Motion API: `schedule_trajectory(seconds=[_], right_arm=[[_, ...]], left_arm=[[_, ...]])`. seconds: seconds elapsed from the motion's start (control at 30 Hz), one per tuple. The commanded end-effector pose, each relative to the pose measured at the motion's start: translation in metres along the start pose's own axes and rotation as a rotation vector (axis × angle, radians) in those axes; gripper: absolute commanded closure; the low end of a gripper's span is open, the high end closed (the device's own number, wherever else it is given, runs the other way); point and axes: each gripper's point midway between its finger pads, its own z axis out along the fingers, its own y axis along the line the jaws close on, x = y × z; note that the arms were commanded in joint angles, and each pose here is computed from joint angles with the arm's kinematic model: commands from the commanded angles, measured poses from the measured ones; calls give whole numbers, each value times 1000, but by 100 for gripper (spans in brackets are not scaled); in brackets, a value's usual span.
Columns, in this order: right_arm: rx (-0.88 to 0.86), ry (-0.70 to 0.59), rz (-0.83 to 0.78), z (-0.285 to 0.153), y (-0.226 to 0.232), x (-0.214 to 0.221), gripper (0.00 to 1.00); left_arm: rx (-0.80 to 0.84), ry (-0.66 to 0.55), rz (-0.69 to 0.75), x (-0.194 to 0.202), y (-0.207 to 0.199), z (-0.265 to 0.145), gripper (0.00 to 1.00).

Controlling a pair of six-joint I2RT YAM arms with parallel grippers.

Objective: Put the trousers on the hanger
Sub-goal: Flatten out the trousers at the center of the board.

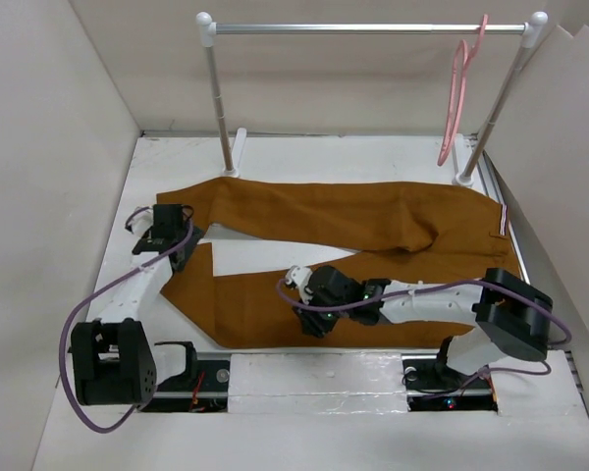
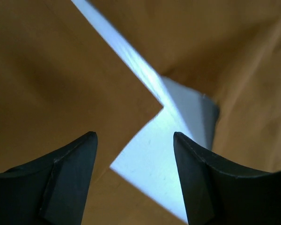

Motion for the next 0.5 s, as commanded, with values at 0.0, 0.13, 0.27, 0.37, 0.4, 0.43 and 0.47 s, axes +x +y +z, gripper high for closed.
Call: schedule_trajectory(seconds=[0.0, 0.13, 0.27, 0.37, 0.4, 0.43, 0.47], right_arm=[[-68, -52, -91, 7, 33, -22, 56], [-95, -51, -120, 10, 49, -20, 56], [-83, -43, -147, 7, 51, -21, 55], [-78, -47, -154, 5, 53, -22, 55], [-79, -50, -145, 4, 53, -22, 55], [-79, -56, -139, 2, 54, -23, 55], [-71, -55, -139, 0, 52, -23, 55]], left_arm=[[28, -79, -189, -48, -8, 2, 37], [-3, -78, -229, -73, -4, 20, 37], [-78, -58, -177, -82, -10, 46, 37], [-142, -41, -174, -86, -10, 61, 36], [-135, -42, -174, -89, -16, 63, 36], [-147, -36, -177, -91, -14, 68, 36], [-164, -17, -174, -86, -11, 76, 36]])
